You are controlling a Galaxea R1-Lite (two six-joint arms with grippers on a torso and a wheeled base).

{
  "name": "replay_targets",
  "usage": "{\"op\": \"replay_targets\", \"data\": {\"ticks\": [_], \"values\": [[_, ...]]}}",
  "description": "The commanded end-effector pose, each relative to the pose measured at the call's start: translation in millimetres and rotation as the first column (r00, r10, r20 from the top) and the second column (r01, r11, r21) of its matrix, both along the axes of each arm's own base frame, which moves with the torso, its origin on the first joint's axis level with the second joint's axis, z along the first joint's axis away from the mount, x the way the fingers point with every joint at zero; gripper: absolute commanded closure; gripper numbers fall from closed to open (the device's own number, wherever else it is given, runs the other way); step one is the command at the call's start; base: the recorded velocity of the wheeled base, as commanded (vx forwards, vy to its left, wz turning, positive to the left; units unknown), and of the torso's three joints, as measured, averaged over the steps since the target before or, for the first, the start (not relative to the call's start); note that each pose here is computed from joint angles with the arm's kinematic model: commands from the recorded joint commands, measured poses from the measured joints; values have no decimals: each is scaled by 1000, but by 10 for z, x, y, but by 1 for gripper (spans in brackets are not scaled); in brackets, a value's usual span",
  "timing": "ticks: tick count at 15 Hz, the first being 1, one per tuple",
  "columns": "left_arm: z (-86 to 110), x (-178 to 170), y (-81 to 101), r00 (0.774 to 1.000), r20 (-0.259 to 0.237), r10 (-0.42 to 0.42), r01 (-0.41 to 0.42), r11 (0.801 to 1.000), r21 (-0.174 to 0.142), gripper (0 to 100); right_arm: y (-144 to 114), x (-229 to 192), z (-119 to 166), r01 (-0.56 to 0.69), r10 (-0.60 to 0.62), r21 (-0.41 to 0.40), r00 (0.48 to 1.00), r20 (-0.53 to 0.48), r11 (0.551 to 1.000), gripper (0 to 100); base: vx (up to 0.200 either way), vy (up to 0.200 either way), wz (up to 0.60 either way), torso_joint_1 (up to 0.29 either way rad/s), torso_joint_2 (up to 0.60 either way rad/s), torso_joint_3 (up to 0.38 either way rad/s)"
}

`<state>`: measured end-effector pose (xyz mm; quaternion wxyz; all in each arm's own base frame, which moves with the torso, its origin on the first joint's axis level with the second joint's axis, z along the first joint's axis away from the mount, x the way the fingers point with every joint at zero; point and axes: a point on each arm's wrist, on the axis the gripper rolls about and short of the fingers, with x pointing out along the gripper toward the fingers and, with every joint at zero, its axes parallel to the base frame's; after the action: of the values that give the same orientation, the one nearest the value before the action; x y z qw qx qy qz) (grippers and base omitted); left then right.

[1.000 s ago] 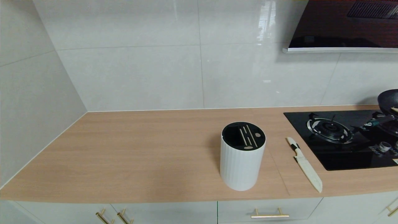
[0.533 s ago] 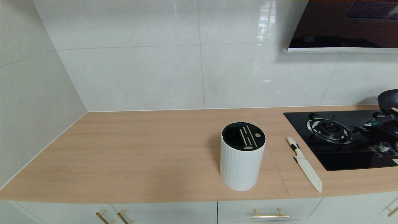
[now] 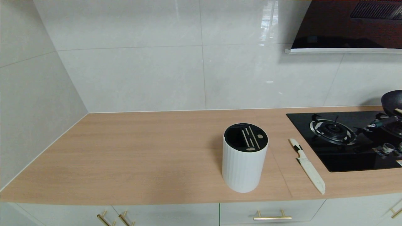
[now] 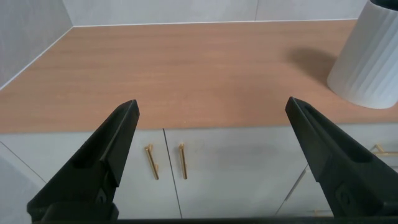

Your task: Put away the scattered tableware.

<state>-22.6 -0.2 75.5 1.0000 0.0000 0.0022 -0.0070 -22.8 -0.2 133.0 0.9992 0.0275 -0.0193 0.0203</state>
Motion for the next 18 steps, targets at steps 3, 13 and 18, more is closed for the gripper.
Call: {"op": "replay_targets", "data": {"ticks": [3, 13, 18], "values": [[-1, 1, 0, 1000, -2, 0, 0, 1000, -2, 0, 55, 1148, 583, -64, 67, 20, 932, -356, 998, 0, 0, 0, 0, 0, 0, 0], [-1, 2, 0, 1000, -3, 2, -2, 1000, -2, 0, 90, 3121, -271, 13, -57, -77, 795, -604, 997, 0, 0, 0, 0, 0, 0, 0], [-1, 1, 0, 1000, -2, 2, -2, 1000, -2, 0, 73, 3508, -704, -10, -64, -110, 759, -647, 994, 0, 0, 0, 0, 0, 0, 0]]}}
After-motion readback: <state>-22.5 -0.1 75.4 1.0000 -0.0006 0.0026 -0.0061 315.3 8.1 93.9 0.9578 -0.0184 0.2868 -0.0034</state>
